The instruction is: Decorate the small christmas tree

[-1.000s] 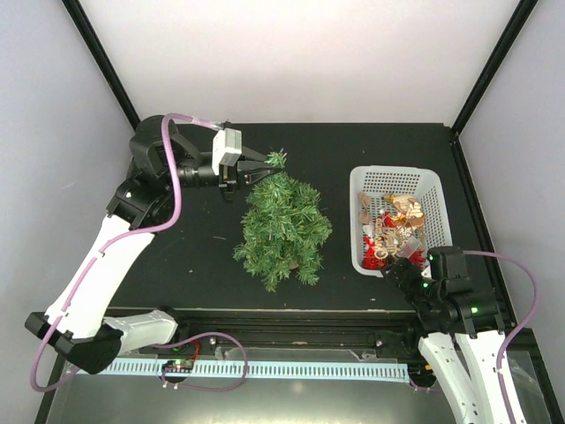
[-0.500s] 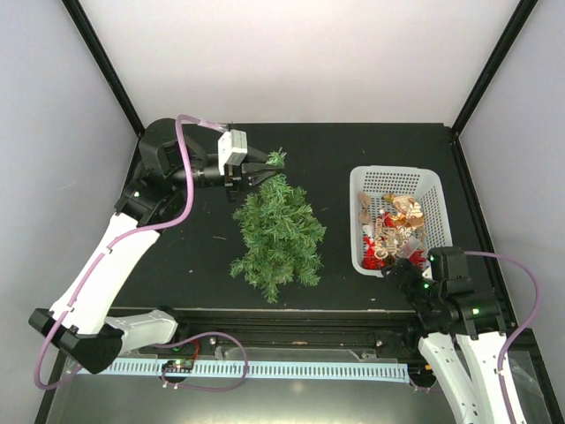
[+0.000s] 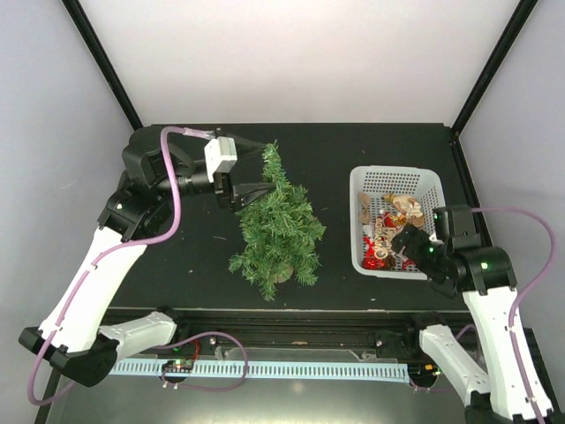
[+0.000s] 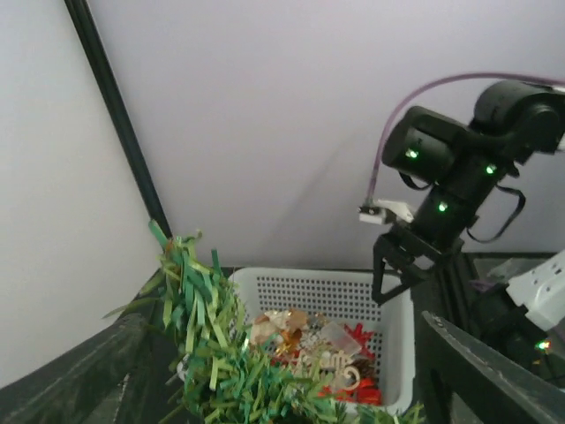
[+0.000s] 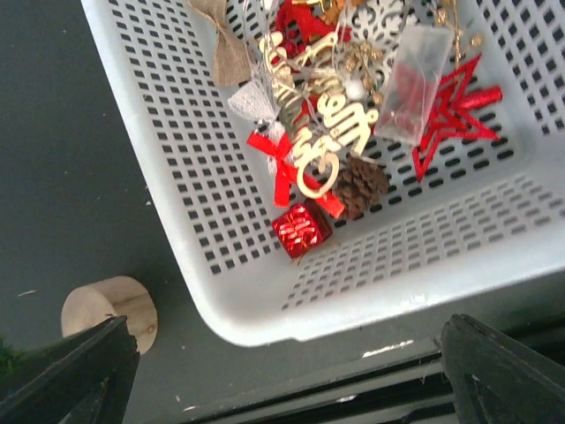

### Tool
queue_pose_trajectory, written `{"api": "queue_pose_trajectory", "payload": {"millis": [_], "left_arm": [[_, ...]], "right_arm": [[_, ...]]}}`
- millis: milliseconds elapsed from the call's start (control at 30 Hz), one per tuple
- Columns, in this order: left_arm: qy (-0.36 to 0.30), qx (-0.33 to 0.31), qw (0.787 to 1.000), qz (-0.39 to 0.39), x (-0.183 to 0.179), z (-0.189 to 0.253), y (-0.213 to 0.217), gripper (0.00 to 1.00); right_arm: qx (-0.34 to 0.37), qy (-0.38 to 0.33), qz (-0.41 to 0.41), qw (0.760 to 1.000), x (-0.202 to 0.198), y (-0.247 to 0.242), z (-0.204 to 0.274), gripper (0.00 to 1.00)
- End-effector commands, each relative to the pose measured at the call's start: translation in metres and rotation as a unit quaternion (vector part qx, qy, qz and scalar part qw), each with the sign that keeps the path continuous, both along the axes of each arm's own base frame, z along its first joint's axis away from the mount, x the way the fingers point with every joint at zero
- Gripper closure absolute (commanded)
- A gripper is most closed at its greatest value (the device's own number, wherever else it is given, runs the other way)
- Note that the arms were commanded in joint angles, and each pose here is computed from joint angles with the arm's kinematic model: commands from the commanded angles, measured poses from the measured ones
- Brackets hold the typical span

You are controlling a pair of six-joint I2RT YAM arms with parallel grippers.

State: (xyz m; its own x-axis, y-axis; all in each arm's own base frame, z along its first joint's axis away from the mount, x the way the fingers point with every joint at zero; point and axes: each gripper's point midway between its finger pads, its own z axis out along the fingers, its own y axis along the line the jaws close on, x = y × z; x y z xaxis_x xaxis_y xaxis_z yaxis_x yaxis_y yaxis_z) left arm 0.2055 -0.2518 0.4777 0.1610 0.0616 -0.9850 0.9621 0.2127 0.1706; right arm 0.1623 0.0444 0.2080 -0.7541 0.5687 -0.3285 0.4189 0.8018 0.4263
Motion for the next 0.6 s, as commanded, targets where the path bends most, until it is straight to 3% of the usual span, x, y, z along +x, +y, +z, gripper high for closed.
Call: {"api": "queue_pose_trajectory", "payload": {"millis": [0, 267, 567], "left_arm": [[0.003, 0.02, 0.999, 0.039, -0.001, -0.008, 0.014, 0.16], [0.014, 0.059, 0.987, 0.15, 0.012, -0.034, 0.051, 0.15], [0.045, 0.165, 0.948, 0.27, 0.022, -0.072, 0.095, 0.07]], "right_arm": [[-0.049, 0.002, 0.016, 0.999, 0.031, -0.005, 0.003, 0.06], [-0.118, 0.063, 0.027, 0.991, 0.087, -0.013, -0.03, 0.2], [-0.136, 0.101, 0.046, 0.984, 0.16, -0.004, -0.073, 0.39]]}}
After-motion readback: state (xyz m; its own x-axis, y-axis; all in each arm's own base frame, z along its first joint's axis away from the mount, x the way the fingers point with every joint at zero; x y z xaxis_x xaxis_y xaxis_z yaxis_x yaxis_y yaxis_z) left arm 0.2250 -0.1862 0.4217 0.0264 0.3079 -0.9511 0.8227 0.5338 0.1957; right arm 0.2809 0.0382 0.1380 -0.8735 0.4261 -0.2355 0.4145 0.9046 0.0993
